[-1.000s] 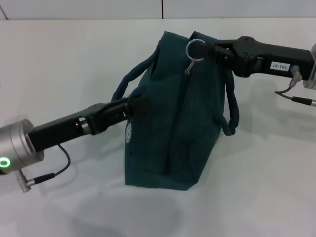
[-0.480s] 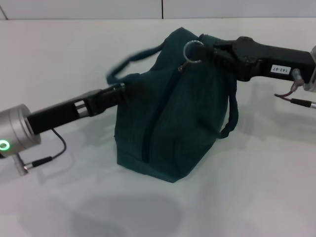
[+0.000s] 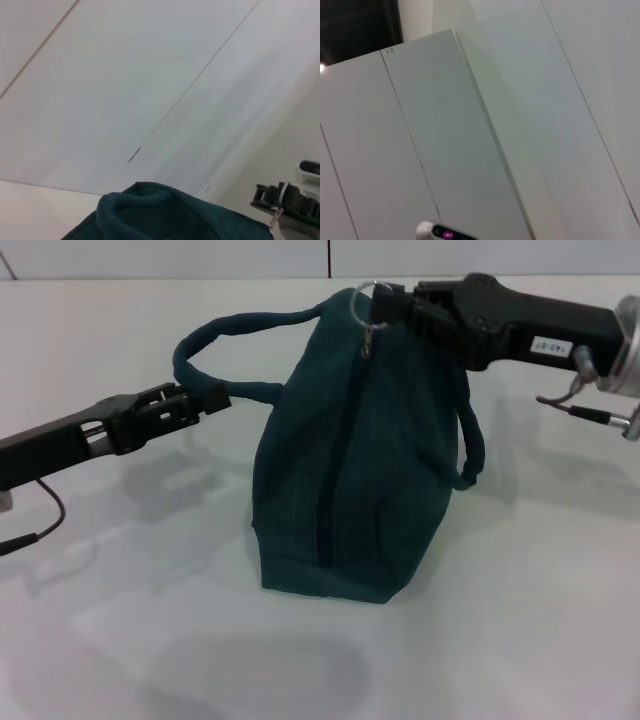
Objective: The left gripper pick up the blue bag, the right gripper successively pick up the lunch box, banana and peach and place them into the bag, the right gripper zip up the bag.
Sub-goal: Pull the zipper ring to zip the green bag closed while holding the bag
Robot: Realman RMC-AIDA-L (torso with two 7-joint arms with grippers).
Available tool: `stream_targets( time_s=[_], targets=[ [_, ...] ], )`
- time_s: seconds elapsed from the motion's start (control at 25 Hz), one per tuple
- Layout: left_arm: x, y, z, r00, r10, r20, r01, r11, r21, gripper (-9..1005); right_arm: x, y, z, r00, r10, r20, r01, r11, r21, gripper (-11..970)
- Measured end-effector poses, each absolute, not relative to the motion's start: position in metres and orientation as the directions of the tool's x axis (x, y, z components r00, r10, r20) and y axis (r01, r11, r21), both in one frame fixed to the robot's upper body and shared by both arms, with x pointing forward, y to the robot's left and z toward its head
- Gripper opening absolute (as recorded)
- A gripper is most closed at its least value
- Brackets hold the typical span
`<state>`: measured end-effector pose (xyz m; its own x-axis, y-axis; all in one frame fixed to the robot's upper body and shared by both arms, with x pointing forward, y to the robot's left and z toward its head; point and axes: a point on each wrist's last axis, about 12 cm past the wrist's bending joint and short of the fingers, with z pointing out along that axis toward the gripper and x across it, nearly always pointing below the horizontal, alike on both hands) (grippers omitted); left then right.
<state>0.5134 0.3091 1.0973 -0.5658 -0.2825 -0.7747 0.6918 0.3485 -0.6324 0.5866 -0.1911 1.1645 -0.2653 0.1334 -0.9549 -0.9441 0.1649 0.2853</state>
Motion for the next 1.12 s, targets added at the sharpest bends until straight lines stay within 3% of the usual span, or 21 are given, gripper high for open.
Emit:
stream_targets(
  time_s=[0.56, 1.12],
  targets=[
    [0.517, 0.328, 1.091, -0.589, -0.182, -0.788, 0.649, 0.475, -0.594, 765, 0.602, -0.170, 1.174, -0.226, 0.123, -0.966, -0.957, 0.158, 0.244, 6],
    [0.522, 0.362, 1.111, -0.394, -0.348, -0.851, 0.617, 0.587, -0.525, 771, 0.609, -0.160, 1.171, -0.193, 0.106, -0.975, -0.957, 0.199, 0.212, 5]
  ],
)
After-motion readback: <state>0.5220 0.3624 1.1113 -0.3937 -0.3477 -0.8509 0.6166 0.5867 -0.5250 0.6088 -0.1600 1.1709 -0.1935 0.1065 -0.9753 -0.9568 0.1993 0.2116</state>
